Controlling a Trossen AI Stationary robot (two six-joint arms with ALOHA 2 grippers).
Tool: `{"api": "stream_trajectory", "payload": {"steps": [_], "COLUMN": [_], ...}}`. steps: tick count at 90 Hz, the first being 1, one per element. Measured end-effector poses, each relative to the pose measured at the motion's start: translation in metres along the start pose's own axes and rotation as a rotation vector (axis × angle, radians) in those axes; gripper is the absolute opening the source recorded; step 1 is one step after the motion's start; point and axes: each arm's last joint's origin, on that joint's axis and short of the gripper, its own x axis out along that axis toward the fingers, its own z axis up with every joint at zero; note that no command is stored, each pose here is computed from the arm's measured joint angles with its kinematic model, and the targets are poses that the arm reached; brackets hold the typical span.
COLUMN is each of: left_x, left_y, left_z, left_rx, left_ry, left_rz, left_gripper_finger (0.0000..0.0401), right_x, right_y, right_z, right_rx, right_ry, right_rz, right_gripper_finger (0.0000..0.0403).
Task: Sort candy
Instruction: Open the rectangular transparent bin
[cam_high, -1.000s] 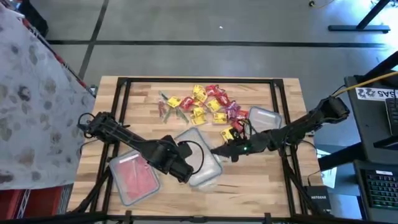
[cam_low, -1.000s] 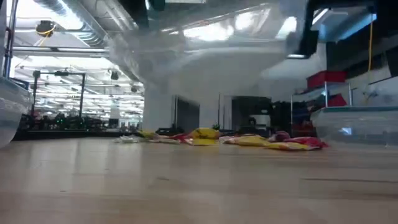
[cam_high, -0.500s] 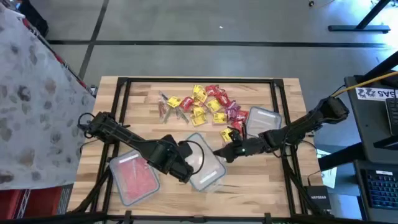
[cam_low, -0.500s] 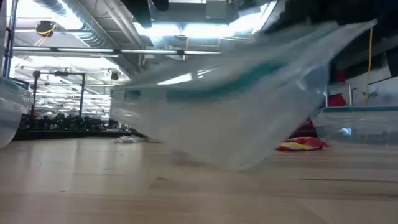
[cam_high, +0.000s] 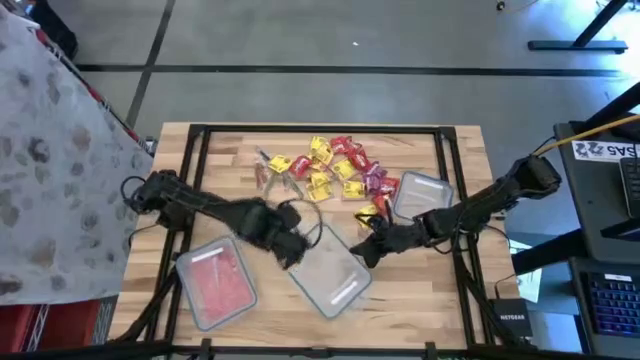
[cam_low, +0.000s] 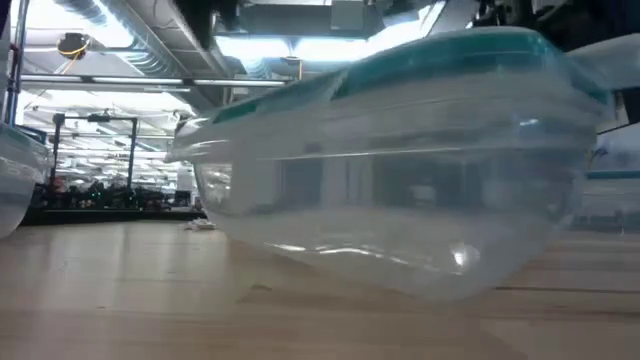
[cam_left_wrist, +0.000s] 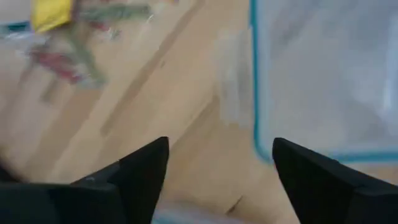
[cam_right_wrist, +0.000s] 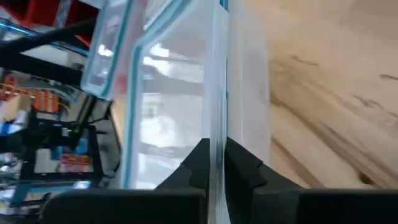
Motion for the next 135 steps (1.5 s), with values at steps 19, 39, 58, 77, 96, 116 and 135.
{"api": "stream_trajectory", "payload": {"steps": [19,39,58,77,96,116,135], "left_x": [0.028,0.077,0.112,0.134,0.131,0.129,0.091], "left_y": [0.013,0.04,0.053,0.054,0.048,0.043,0.049], "left_z": [0.03,0.041,0.042,0.035,0.041,0.044,0.044], "left_rx": [0.036,0.028,0.031,0.014,-0.059,-0.081,-0.088], "left_ry": [0.153,0.255,0.347,0.378,0.349,0.339,0.377], "left_rz": [-0.225,-0.225,-0.367,-0.477,-0.539,-0.596,-0.64], "left_gripper_finger": [0.0274,0.0274,0.0274,0.0274,0.0232,0.0064,0.0009], "right_x": [0.001,0.001,0.001,0.001,0.001,0.001,-0.006], "right_y": [-0.002,-0.002,-0.001,-0.002,-0.003,-0.002,0.026], "right_z": [-0.001,-0.001,-0.001,-0.001,-0.001,0.0,0.007], "right_rx": [-0.007,-0.028,-0.05,-0.059,-0.061,-0.029,0.075], "right_ry": [0.003,0.004,0.011,0.016,-0.006,-0.021,0.007], "right_rz": [-0.015,-0.016,-0.011,-0.017,-0.029,-0.02,0.29], "right_gripper_finger": [0.0005,0.0005,0.0005,0.0005,0.0005,0.0005,0.0006]}}
